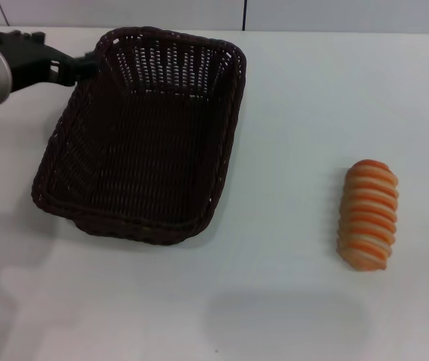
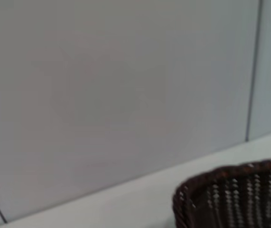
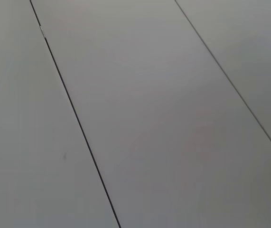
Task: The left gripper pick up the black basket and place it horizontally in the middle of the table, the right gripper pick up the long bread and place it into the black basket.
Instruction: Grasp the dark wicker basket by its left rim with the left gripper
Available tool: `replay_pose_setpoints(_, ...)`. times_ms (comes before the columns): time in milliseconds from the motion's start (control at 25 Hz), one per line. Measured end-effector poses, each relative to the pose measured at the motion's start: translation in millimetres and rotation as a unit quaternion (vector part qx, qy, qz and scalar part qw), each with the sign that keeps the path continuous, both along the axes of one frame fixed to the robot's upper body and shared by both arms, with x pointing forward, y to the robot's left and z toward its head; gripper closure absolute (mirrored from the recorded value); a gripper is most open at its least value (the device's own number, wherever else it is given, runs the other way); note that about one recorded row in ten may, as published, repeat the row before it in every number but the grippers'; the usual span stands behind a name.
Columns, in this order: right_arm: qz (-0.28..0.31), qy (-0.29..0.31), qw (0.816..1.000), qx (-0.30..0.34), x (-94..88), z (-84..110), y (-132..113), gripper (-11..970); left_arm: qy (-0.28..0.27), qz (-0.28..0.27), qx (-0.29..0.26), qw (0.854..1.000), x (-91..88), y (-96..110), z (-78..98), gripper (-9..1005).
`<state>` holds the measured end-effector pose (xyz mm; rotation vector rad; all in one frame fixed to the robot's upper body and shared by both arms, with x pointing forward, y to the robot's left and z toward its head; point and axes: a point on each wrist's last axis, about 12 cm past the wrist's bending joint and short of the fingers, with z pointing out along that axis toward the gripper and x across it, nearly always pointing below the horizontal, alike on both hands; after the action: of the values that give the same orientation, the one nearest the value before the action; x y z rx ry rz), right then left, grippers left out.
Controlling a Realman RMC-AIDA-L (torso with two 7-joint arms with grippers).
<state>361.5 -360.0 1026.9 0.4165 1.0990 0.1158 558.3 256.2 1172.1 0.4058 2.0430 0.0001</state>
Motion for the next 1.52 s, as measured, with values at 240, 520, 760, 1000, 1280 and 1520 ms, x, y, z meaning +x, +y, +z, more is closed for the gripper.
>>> replay_pose_setpoints(240,0.0,0.002,1.0,0.0,-0.3,-0.4,0,157,0.05,-0.02,0.011,0.998,-0.7,-9,-12.0,205)
replay_pose_setpoints(520,0.001,0.002,1.0,0.0,0.3,-0.4,0,157,0.082,-0.022,0.014,0.996,1.5,-10,-28.7,207)
replay_pose_setpoints(760,0.003,0.002,1.0,0.0,0.6,-0.5,1,157,0.107,-0.022,0.02,0.994,3.8,-10,-37.8,208)
replay_pose_setpoints(1000,0.006,0.003,1.0,0.0,0.6,-0.7,2,157,0.123,-0.032,0.044,0.991,5.0,-11,-38.3,210)
replay_pose_setpoints(1280,0.01,0.003,1.0,-0.001,1.1,-0.8,2,158,0.119,-0.043,0.061,0.99,8.7,-13,-34.9,458)
replay_pose_setpoints(1520,0.01,0.003,1.0,0.0,1.2,-0.8,3,158,0.129,-0.062,0.081,0.986,12.9,-17,-36.1,658)
